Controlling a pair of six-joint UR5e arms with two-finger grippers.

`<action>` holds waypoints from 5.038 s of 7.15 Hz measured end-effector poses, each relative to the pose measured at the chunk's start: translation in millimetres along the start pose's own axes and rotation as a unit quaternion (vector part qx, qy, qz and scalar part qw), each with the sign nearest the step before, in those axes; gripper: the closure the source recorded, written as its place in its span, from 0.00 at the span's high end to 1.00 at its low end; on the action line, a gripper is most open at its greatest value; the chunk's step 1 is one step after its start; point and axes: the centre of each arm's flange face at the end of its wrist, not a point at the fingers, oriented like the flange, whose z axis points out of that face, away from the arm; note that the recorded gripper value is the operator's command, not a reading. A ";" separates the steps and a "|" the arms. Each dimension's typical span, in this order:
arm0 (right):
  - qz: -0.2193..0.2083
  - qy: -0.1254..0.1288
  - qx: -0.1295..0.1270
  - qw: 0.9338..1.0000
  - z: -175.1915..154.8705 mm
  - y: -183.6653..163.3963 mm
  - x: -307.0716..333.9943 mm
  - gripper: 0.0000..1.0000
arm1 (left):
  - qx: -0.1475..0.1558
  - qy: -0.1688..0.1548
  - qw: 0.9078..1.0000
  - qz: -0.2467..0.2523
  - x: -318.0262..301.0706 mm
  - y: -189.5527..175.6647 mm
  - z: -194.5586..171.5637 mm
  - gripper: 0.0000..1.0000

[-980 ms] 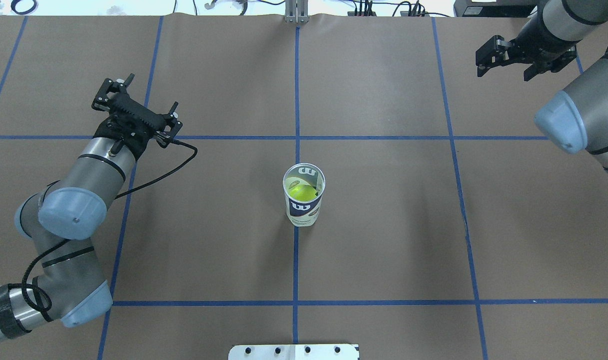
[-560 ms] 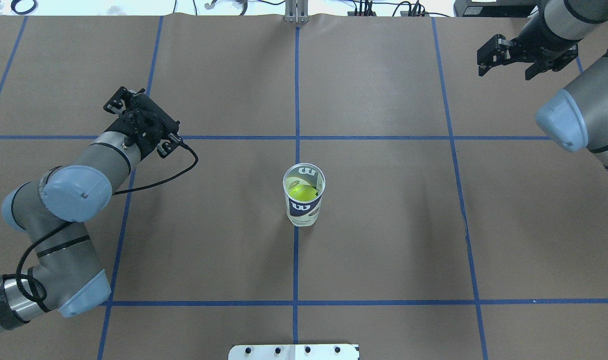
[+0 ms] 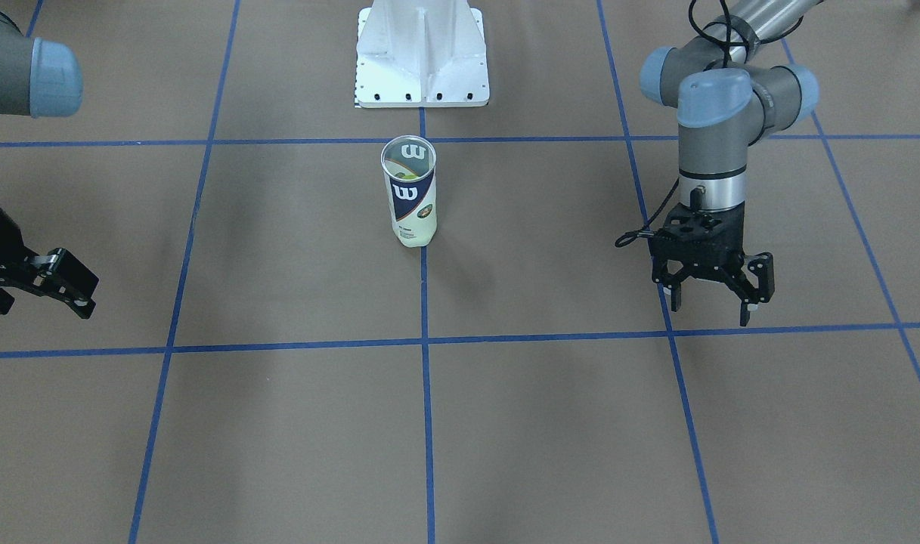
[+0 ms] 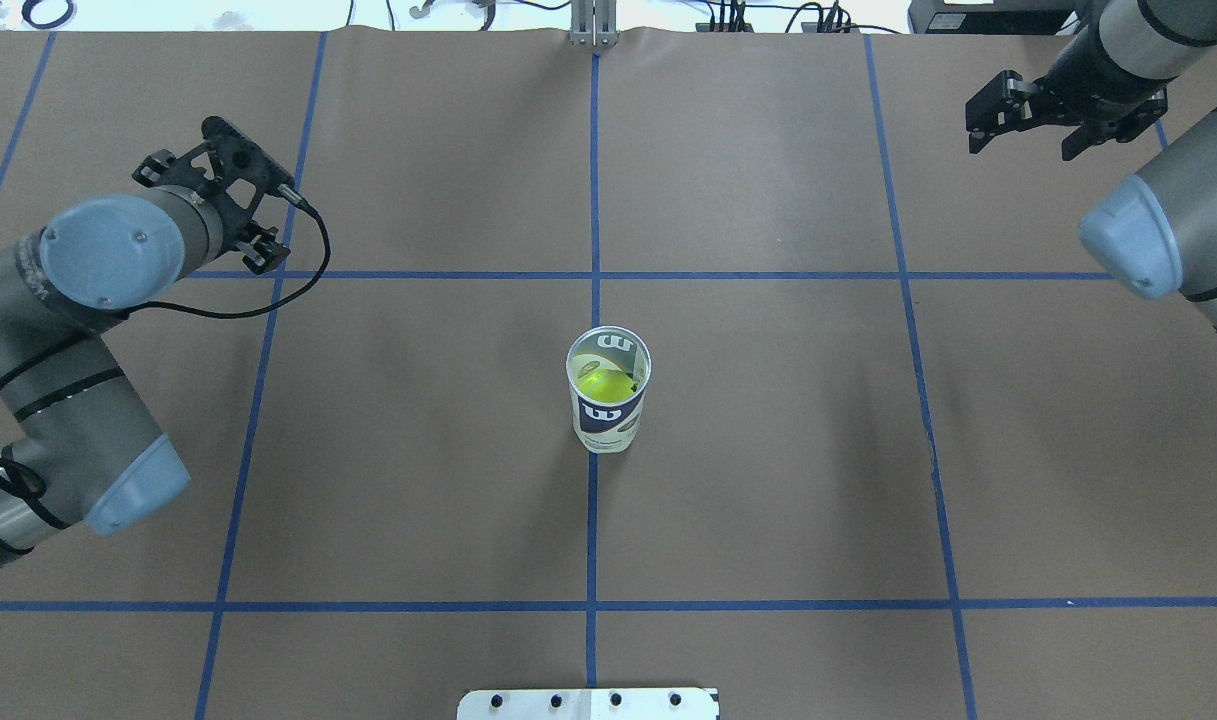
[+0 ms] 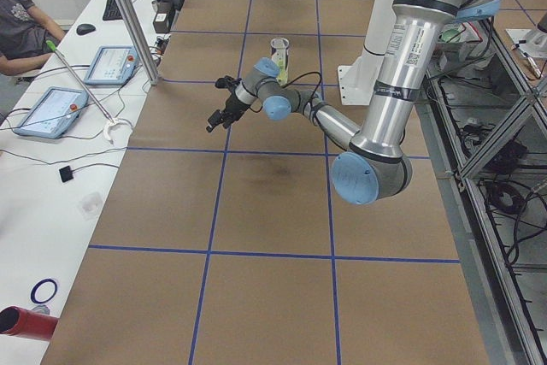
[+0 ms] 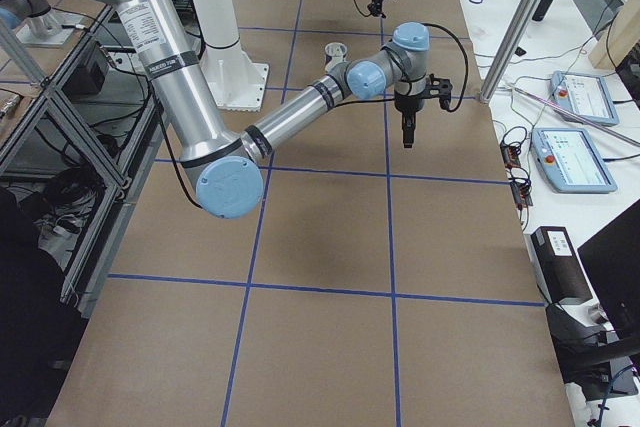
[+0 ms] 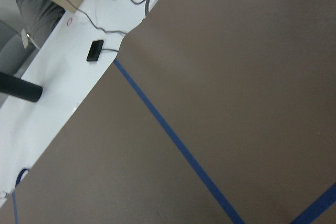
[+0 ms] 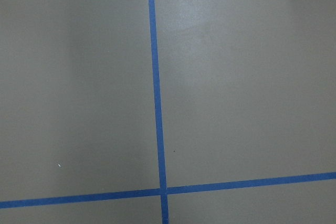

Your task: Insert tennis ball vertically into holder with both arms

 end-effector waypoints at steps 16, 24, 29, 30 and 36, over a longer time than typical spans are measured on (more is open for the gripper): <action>-0.103 0.009 -0.102 0.989 54.7 -24.3 280.6 1.00 | -0.276 0.145 0.899 -0.307 -403.7 270.9 -15.4 1.00; -0.101 -0.022 -0.123 0.987 67.1 -4.7 306.6 1.00 | -0.249 0.180 0.901 -0.306 -397.1 294.6 -10.3 1.00; -0.092 -0.020 -0.125 0.988 68.3 6.6 319.6 1.00 | -0.224 0.216 0.900 -0.306 -389.2 295.9 -14.2 1.00; -0.092 -0.020 -0.124 0.988 67.5 6.5 320.2 1.00 | -0.224 0.218 0.899 -0.307 -388.5 297.4 -13.9 1.00; -0.083 -0.018 -0.116 0.990 58.3 5.7 333.6 1.00 | -0.222 0.205 0.906 -0.298 -391.3 288.7 -14.5 1.00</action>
